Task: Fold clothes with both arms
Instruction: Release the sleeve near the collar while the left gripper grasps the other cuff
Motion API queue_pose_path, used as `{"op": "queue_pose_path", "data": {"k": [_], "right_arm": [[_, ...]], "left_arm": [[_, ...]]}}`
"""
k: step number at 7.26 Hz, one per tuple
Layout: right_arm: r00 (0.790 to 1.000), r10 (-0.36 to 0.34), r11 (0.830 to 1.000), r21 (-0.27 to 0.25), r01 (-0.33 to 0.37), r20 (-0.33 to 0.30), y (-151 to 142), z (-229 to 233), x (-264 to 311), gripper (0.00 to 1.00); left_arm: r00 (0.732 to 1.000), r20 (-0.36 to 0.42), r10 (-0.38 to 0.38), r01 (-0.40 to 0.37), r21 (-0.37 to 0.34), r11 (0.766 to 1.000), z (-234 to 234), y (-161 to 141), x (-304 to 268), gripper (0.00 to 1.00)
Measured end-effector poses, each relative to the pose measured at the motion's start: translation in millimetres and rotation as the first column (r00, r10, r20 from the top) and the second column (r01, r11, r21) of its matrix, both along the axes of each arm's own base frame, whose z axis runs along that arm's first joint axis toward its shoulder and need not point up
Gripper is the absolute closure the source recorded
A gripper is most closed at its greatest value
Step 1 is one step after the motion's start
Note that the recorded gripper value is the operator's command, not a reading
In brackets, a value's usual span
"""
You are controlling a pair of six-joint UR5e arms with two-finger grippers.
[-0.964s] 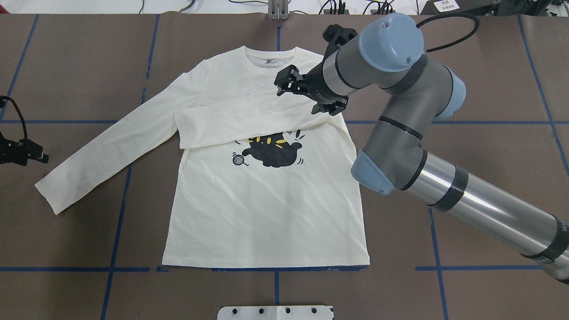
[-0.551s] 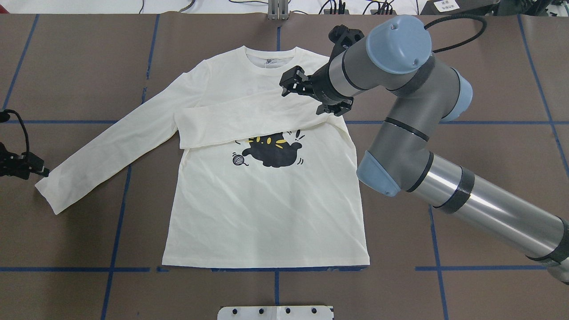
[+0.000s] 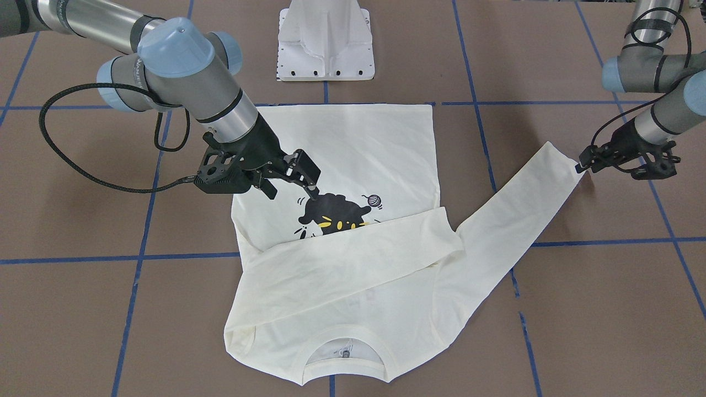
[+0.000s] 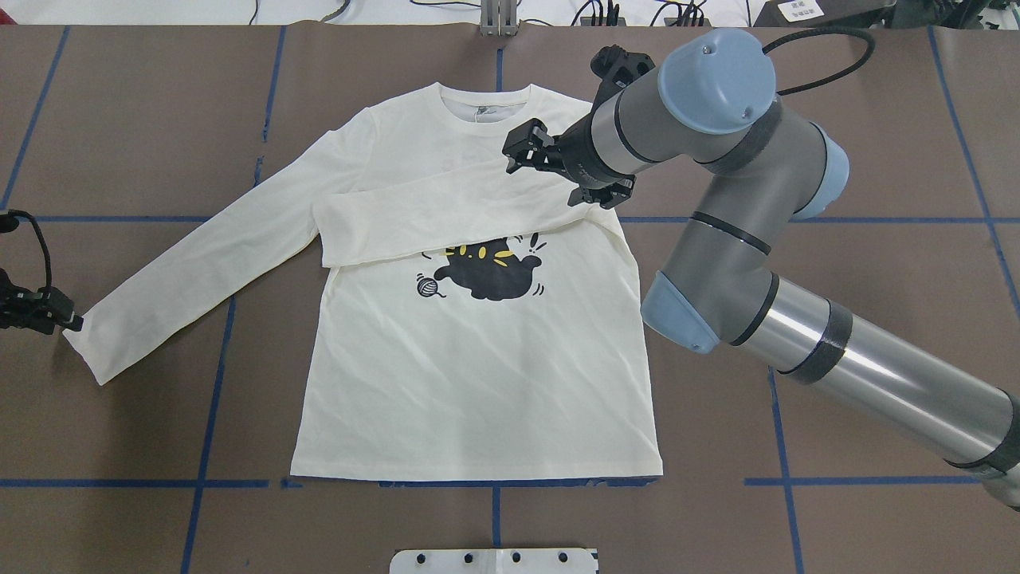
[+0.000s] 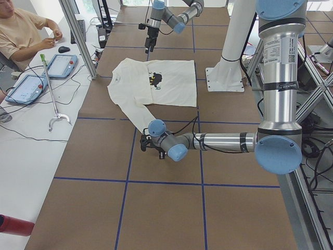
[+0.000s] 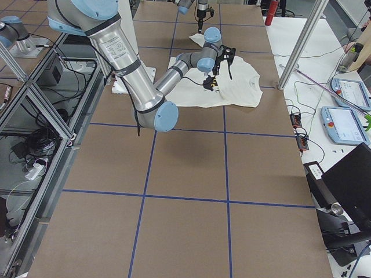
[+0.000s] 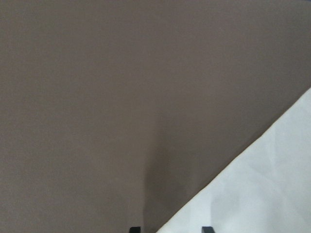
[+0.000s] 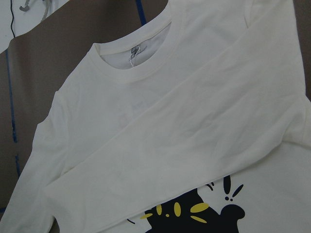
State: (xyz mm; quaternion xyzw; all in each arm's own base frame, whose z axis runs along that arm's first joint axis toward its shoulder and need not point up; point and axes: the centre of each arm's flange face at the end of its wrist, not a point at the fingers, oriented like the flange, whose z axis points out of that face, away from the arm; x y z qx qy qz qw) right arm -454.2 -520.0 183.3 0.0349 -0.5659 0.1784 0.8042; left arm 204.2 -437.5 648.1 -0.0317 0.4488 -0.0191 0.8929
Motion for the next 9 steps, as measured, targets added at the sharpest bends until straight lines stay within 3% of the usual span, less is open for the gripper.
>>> {"op": "queue_pose_path", "data": {"k": [2, 3, 7, 9], "right_arm": [[1.000, -0.001, 1.000, -0.002, 0.001, -0.001, 0, 1, 0, 0.01], [1.000, -0.003, 1.000, -0.004, 0.003, -0.003, 1, 3, 0, 0.01], [1.000, -0.006, 1.000, -0.012, 0.006, -0.010, 1, 12, 1, 0.01], [1.000, -0.007, 1.000, -0.007, 0.007, -0.003, 7, 19, 20, 0.01]], "left_arm": [[1.000, 0.002, 0.013, -0.013, -0.001, 1.000, 1, 3, 5, 0.53], [1.000, 0.003, 0.018, -0.018, -0.001, 1.000, 1, 4, 7, 1.00], [0.999, -0.013, 0.029, -0.029, 0.014, 0.999, -10, 5, 11, 1.00], [0.986, -0.146, 0.085, -0.081, 0.032, 0.996, -72, 3, 23, 1.00]]}}
